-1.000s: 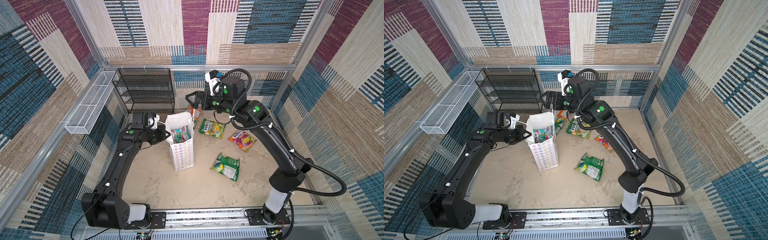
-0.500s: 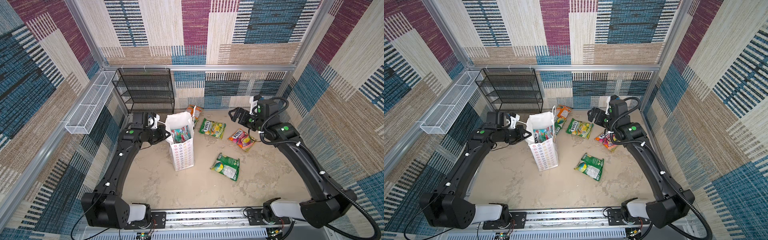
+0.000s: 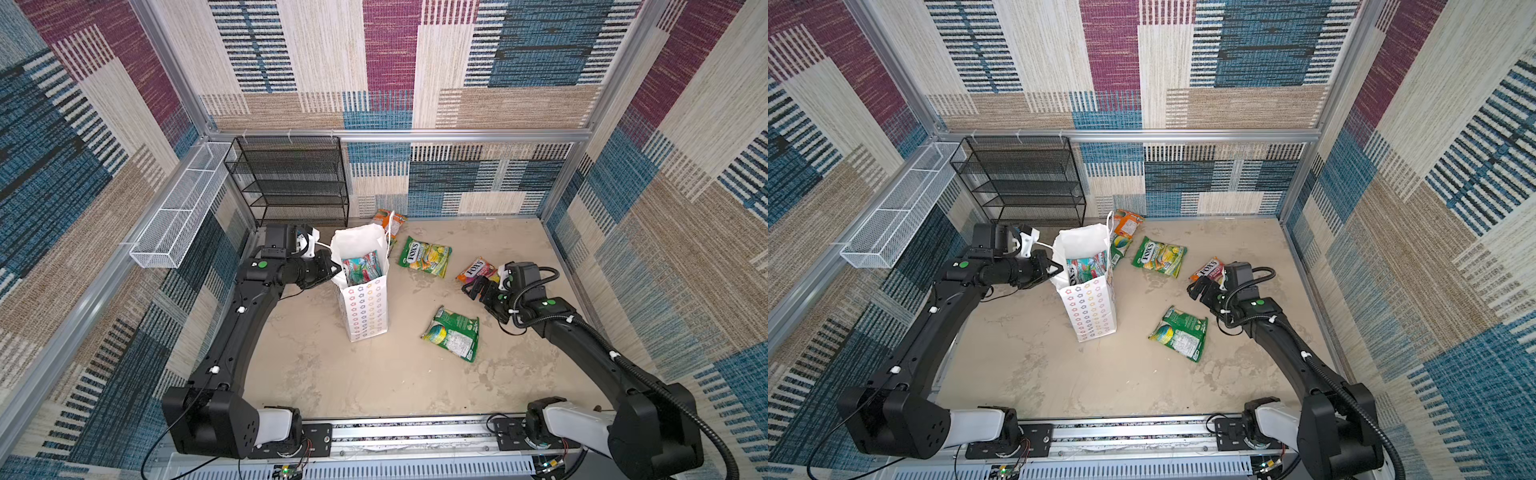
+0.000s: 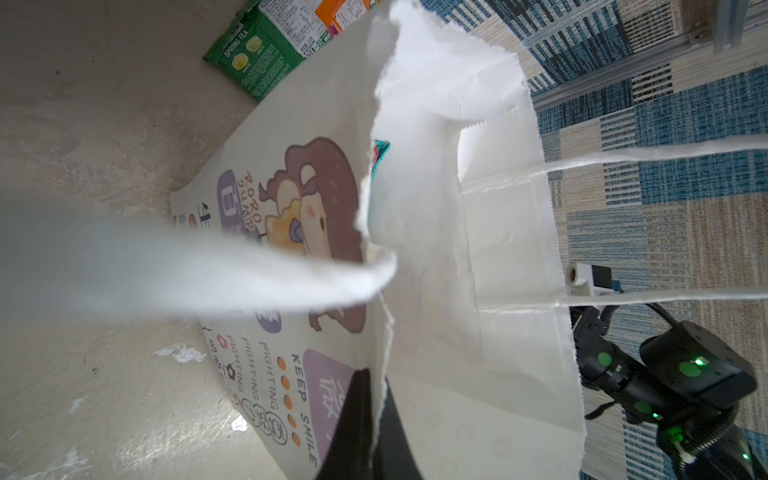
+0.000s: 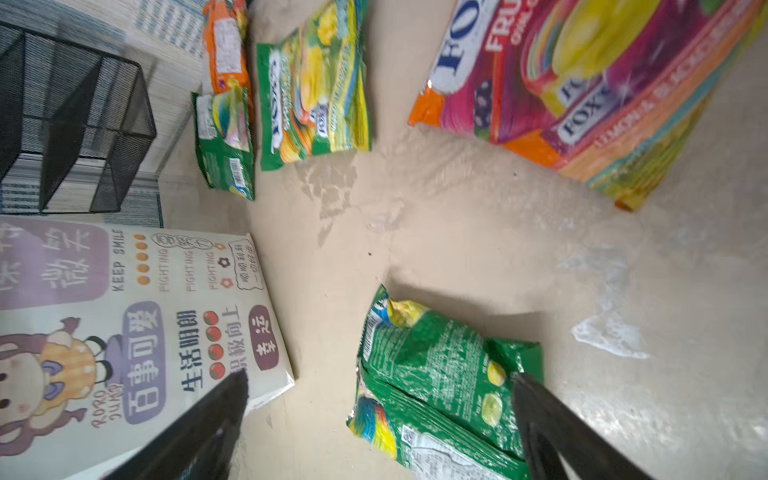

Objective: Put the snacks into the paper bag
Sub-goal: 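Grasp the green spring tea packet with the right gripper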

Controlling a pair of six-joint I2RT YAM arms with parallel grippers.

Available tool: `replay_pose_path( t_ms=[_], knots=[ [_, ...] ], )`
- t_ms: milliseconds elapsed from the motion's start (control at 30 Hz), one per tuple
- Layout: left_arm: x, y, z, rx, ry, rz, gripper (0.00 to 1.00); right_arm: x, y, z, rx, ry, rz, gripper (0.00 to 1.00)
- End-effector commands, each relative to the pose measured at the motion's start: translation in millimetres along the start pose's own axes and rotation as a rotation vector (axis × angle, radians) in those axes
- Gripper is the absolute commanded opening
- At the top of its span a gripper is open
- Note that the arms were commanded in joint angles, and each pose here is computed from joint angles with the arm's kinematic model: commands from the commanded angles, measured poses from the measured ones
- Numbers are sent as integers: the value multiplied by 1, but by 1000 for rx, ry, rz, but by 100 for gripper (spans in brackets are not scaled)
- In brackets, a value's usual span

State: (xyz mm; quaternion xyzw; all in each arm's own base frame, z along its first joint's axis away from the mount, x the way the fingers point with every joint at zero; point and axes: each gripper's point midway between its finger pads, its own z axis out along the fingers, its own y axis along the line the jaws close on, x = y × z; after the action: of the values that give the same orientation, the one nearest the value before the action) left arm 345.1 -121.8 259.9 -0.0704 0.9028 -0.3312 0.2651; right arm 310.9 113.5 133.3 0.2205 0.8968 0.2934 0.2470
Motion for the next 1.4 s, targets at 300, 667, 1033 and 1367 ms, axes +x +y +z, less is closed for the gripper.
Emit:
replay_pose_path(
  t_ms=[300, 667, 1033, 1367],
  knots=[
    [-7, -6, 0, 29, -24, 35, 0, 40, -38, 26, 21, 94, 75, 93],
    [-7, -6, 1, 31, -20, 35, 0, 67, -53, 37, 31, 150, 77, 81],
    [-6, -5, 4, 32, -11, 29, 0, 73, -50, 49, 16, 174, 68, 54],
    [-6, -7, 2, 40, -14, 33, 0, 71, -43, 51, -4, 172, 57, 17]
  ],
)
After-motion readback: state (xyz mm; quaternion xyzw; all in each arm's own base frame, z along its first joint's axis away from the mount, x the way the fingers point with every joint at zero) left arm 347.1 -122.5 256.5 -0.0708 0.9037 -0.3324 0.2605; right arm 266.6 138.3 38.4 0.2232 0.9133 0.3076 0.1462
